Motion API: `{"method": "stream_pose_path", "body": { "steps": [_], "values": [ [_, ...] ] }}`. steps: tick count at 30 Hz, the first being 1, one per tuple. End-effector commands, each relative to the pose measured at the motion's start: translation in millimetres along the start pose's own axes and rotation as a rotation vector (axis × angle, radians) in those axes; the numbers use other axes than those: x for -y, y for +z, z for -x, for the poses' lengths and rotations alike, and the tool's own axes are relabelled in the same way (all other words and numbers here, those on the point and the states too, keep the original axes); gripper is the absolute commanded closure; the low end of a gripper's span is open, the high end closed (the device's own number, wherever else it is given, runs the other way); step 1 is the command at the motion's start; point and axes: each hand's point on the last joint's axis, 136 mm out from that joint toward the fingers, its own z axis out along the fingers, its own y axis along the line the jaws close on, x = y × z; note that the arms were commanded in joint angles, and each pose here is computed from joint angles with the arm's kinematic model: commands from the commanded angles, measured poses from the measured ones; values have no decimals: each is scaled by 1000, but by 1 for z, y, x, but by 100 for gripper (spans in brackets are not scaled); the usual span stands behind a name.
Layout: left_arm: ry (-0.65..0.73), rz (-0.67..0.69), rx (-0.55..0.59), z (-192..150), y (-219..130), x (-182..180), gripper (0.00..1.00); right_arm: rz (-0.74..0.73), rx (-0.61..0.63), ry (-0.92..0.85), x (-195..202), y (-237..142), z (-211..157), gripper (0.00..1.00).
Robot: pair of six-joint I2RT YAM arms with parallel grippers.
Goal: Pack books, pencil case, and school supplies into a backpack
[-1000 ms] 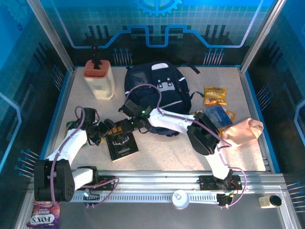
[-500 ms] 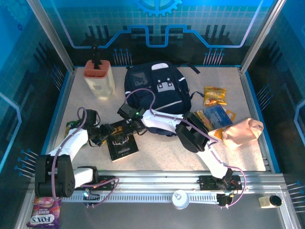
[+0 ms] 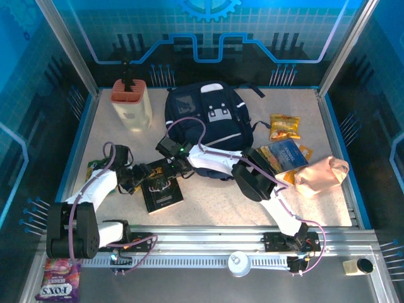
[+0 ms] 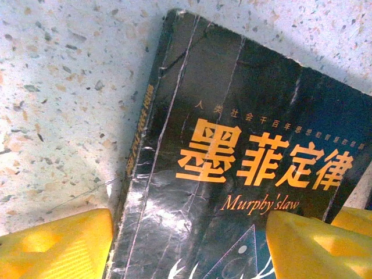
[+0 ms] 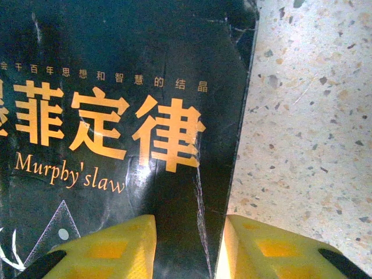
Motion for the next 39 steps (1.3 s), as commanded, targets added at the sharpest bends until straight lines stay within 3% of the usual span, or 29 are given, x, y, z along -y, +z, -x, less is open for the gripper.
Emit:
{"method": "stream_pose_path", "body": {
  "steps": [1,16,27,33,39],
  "values": [
    [-9,63,-31,-9,5,-15,30,-44,-73,34,18,19,-17,65],
    [57,-31,-102,-23,17,13,34,-40,-91,57,23,22,-21,68],
    [158,-251,-78,-31,-22,56,59,-48,-96,150,41,29,-24,74],
    [184,-406,-50,-31,-40,83,64,-57,-107,157,45,31,-28,76],
    [189,-447,-59,-34,-37,88,63,-52,-111,170,46,33,-28,77]
  ]
}}
